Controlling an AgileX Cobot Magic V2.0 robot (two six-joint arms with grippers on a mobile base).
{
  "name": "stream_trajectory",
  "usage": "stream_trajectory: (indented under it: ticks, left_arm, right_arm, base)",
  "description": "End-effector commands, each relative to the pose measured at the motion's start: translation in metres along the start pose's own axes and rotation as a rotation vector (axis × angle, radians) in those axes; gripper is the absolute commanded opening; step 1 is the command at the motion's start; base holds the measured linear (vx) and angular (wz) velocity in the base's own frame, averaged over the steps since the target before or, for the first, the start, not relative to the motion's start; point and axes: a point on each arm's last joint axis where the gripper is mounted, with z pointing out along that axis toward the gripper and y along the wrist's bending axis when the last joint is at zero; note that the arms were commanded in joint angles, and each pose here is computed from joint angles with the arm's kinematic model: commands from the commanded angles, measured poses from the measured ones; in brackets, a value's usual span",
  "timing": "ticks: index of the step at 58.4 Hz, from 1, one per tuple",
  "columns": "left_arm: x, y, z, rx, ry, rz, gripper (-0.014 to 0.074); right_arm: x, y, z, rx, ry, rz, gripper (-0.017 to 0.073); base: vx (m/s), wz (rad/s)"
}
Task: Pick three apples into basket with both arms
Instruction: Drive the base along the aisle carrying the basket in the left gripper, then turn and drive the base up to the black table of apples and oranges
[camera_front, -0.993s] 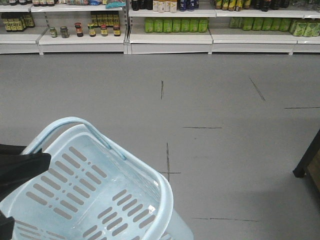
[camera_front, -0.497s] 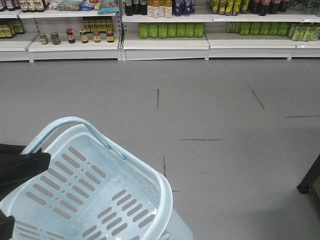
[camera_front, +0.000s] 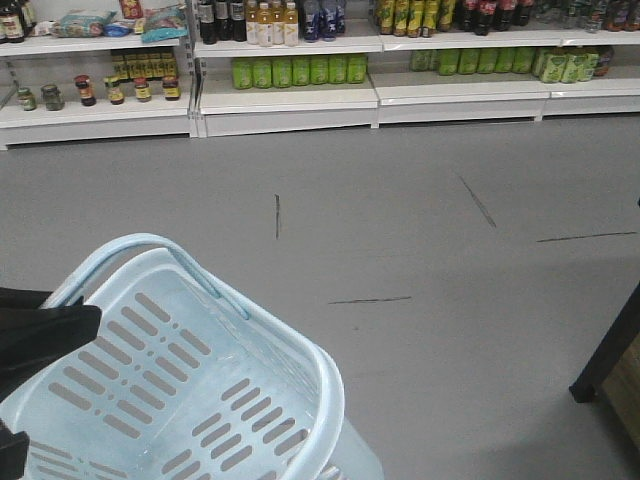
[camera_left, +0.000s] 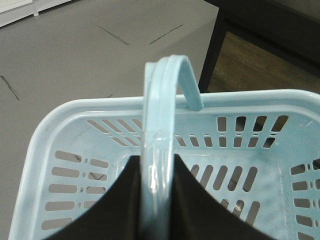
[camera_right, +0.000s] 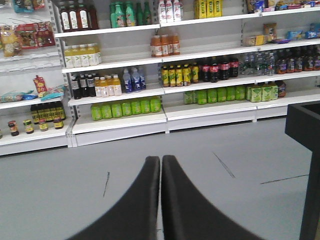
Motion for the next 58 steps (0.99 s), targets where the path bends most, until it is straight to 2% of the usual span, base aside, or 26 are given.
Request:
stream_trajectory:
  ticks: [1,58]
  left_arm:
    - [-0.0157,-0.0026,-0.0076,0.022,-0.123,-0.019,-0.0006]
    - [-0.0157,-0.0026,-0.0076,0.022,-0.123,-0.019,-0.0006]
  right_arm:
    - [-0.003,0.0007,-0.0006,-0.008,-0.073,-0.016,-0.0005]
    - [-0.0031,0.0007,-0.0006,-0.008,-0.073,-0.016,-0.0005]
  base:
    - [0.2,-0.28]
    - [0.13,-0.35]
